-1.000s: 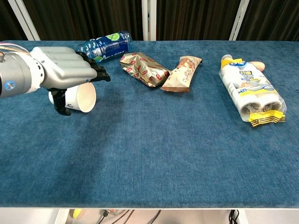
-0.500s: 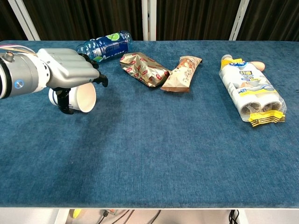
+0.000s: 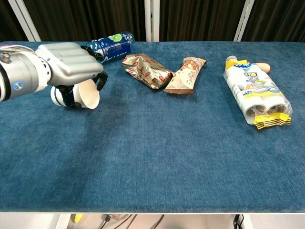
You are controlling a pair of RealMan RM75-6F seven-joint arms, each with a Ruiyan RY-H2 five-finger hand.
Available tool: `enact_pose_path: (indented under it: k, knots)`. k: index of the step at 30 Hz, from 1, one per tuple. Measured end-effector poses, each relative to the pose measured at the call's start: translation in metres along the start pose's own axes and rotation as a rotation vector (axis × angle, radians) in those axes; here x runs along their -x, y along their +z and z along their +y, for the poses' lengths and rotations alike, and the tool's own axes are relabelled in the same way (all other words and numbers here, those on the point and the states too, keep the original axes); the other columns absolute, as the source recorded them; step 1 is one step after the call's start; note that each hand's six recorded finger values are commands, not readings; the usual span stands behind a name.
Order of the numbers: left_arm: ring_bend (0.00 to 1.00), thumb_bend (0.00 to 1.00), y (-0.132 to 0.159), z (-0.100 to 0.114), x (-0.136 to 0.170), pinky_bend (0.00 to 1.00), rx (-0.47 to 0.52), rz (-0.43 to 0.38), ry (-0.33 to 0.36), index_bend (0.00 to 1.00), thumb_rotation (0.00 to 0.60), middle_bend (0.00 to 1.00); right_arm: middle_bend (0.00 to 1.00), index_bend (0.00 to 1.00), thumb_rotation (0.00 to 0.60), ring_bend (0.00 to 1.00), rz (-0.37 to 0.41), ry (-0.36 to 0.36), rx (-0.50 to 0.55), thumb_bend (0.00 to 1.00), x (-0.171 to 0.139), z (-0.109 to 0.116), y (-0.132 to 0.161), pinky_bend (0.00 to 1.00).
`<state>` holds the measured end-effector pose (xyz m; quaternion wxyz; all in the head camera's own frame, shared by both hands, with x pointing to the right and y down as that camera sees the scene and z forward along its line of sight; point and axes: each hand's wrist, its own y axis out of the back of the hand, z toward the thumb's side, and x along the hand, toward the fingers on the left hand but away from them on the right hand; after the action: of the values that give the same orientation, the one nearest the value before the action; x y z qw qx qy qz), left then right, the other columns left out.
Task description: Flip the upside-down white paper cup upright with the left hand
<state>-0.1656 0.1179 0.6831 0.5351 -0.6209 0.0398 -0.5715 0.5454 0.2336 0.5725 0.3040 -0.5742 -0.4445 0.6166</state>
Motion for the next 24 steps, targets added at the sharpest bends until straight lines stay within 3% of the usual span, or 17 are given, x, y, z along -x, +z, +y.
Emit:
enact_pose_path:
  k: [7, 10, 16, 20, 24]
  knots:
    - [0.03, 0.25, -0.005, 0.009, 0.007, 0.07, 0.140, -0.015, 0.061, 0.34, 0.600, 0.35, 0.00, 0.00, 0.600, 0.00, 0.002, 0.000, -0.001, 0.28, 0.000, 0.000, 0.001, 0.00]
    - [0.03, 0.25, -0.010, 0.016, 0.010, 0.08, 0.280, -0.024, 0.105, 0.33, 0.600, 0.34, 0.00, 0.00, 0.600, 0.00, -0.001, 0.000, 0.000, 0.28, 0.000, 0.000, 0.001, 0.00]
    - [0.03, 0.24, -0.033, 0.018, 0.019, 0.08, 0.652, -0.012, 0.206, 0.33, 0.600, 0.34, 0.00, 0.00, 0.600, 0.00, -0.012, 0.015, 0.000, 0.28, 0.002, -0.003, -0.002, 0.00]
    - [0.03, 0.25, -0.056, 0.007, 0.024, 0.06, 0.902, 0.006, 0.307, 0.34, 0.600, 0.34, 0.00, 0.00, 0.600, 0.00, -0.010, 0.019, 0.003, 0.28, 0.004, -0.005, -0.001, 0.00]
    - [0.05, 0.25, -0.077, -0.016, 0.027, 0.07, 1.033, 0.034, 0.412, 0.34, 0.600, 0.35, 0.00, 0.00, 0.600, 0.00, -0.016, 0.025, 0.006, 0.28, 0.005, -0.008, -0.002, 0.00]
